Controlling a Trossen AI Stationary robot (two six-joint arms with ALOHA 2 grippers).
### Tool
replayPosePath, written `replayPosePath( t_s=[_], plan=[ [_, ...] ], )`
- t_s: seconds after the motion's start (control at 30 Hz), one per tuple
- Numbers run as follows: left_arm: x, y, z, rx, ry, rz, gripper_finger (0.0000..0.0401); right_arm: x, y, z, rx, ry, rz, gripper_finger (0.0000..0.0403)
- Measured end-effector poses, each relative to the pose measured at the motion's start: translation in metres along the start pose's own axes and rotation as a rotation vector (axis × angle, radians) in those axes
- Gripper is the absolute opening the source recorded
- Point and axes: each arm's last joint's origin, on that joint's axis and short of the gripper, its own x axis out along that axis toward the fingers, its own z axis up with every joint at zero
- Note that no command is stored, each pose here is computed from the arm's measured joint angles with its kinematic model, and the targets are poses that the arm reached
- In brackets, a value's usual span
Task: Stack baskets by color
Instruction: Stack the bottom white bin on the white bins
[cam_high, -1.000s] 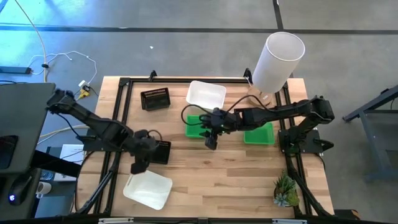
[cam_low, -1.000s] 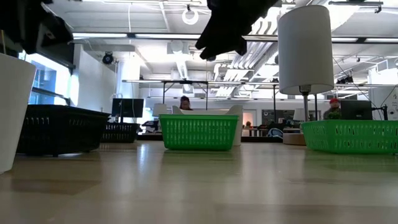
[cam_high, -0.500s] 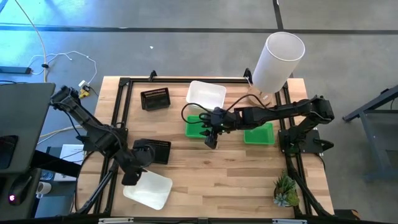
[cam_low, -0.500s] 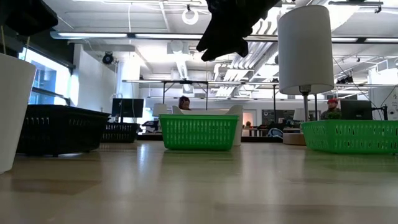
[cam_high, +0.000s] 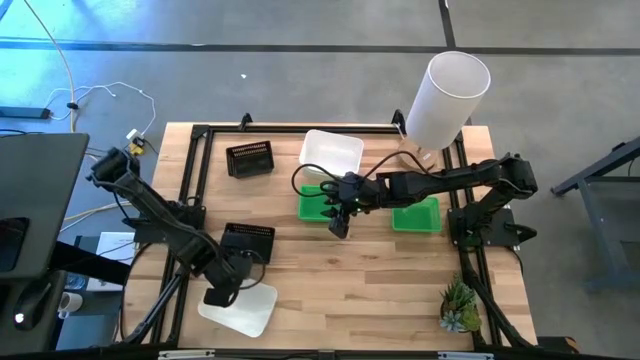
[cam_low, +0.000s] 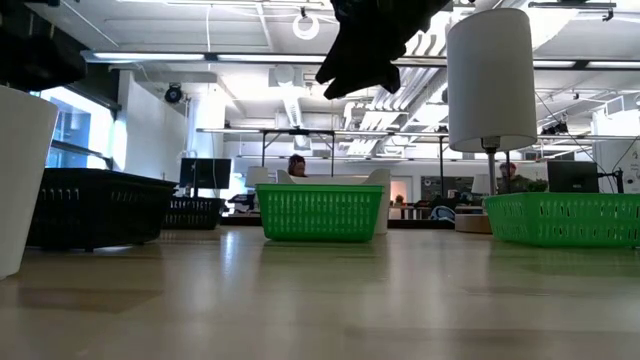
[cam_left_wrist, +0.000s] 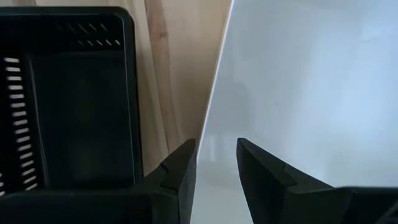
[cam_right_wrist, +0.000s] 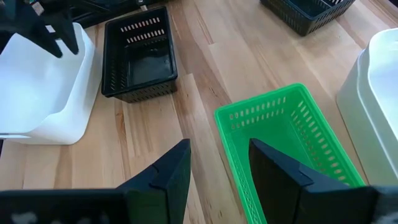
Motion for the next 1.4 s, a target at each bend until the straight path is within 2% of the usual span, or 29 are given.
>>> replayPosePath(
  t_s=[0.73, 0.87, 1.07, 1.3, 1.4],
  plan=[
    [0.038, -0.005, 0.004, -0.016, 0.135, 0.091, 0.0100, 0.000, 0.000, 0.000, -0.002, 0.005, -0.001, 0.0149],
    [0.046, -0.007, 0.003, -0.026, 0.179, 0.081, 0.0079, 0.000, 0.000, 0.000, -0.001, 0.005, -0.001, 0.0149],
    [0.051, -0.008, 0.003, -0.067, 0.198, 0.083, 0.0010, 0.000, 0.000, -0.001, 0.018, 0.006, 0.000, 0.0149],
    [0.046, -0.011, 0.009, -0.155, 0.165, 0.079, 0.0001, -0.001, 0.007, -0.003, 0.035, 0.014, 0.017, 0.0149],
    [0.039, -0.015, 0.015, -0.157, 0.145, 0.063, 0.0001, -0.002, 0.014, -0.006, 0.021, 0.017, 0.028, 0.0149]
  ],
)
